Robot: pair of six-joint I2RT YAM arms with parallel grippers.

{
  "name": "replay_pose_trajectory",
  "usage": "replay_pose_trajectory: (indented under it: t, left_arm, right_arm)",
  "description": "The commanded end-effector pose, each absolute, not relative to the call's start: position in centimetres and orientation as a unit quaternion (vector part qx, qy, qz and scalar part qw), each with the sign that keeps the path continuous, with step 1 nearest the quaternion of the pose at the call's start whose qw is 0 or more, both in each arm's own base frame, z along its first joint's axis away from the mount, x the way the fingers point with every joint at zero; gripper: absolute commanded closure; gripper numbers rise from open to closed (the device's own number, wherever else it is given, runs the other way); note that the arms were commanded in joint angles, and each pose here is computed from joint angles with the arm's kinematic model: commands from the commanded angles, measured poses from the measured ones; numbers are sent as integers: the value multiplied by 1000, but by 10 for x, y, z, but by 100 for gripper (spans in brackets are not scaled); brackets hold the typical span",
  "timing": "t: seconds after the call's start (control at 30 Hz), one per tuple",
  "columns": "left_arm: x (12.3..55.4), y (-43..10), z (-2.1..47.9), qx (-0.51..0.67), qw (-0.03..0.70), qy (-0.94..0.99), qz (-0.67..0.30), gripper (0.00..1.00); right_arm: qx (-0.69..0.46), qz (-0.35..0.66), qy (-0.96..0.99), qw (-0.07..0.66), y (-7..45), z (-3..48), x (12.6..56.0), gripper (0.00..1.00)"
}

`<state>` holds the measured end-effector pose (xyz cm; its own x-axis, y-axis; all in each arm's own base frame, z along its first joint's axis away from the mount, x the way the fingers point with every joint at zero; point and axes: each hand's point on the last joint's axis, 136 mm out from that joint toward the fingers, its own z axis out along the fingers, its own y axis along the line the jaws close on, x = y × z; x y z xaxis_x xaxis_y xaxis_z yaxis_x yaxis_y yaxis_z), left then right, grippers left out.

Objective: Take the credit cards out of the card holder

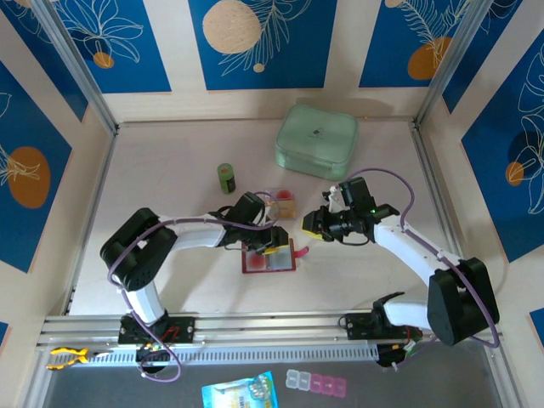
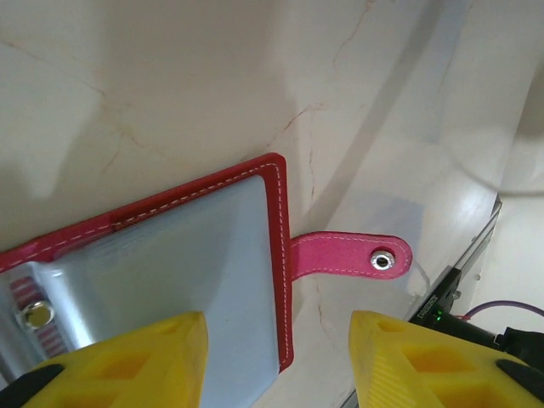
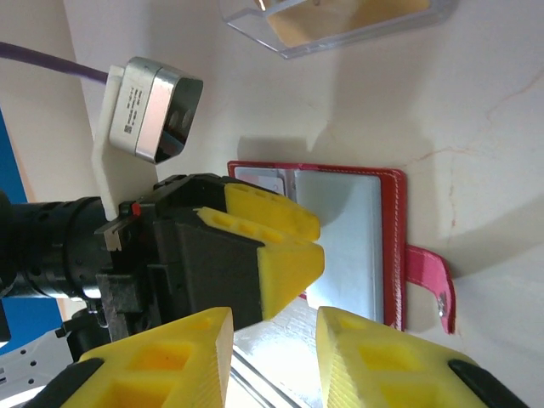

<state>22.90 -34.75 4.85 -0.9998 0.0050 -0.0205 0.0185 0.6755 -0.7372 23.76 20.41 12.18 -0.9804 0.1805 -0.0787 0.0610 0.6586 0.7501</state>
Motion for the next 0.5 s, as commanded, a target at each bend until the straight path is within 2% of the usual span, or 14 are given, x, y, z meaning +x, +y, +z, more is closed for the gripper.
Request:
replay_pose_trajectory:
  t: [0.0, 0.47]
  left_arm:
    - [230, -359, 59, 15, 7, 908, -419, 52]
    - [237, -317, 67, -7, 47, 916, -398, 59]
  right_arm:
    - [65, 413, 907, 57, 203, 120, 227, 67]
    - [27, 414, 910, 9, 247, 101, 219, 73]
